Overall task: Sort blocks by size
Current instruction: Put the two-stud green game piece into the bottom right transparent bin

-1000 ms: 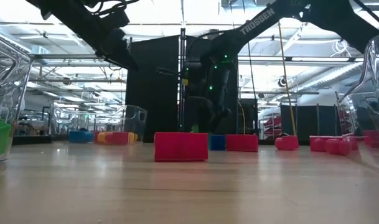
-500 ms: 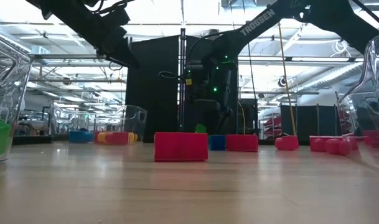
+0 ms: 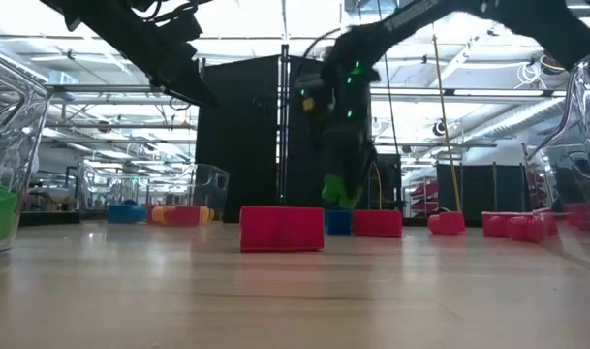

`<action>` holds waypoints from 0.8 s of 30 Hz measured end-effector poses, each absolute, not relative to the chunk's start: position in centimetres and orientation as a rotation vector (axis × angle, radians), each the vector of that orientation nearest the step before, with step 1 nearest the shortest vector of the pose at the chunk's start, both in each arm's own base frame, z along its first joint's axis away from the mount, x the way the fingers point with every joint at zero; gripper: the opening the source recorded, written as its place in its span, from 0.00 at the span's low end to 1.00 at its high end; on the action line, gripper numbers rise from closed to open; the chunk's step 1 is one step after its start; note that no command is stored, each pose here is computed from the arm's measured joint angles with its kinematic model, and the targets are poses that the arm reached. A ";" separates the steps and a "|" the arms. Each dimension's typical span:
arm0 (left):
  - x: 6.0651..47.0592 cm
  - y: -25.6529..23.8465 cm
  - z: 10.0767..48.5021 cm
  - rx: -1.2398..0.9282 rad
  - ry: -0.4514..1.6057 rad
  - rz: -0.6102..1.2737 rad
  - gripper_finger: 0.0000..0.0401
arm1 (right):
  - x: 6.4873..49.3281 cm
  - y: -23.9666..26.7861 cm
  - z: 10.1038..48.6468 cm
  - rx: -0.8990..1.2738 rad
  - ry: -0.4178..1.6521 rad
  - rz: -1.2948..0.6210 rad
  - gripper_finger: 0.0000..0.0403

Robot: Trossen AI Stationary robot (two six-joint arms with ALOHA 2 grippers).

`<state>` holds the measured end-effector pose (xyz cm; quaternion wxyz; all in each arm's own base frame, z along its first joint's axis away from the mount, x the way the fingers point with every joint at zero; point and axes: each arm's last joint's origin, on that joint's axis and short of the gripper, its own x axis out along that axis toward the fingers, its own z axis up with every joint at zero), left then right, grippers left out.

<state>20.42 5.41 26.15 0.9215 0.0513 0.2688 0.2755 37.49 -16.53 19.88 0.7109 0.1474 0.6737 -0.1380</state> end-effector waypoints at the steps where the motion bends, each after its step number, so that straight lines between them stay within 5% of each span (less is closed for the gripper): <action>1: 20.4 5.4 26.1 0.105 0.552 0.566 0.62 | 37.4 -16.0 20.5 0.321 1.494 -0.300 0.28; 24: 20.5 5.4 26.2 0.101 0.550 0.550 0.62 | 29.3 -3.4 34.6 0.317 1.430 -0.421 0.29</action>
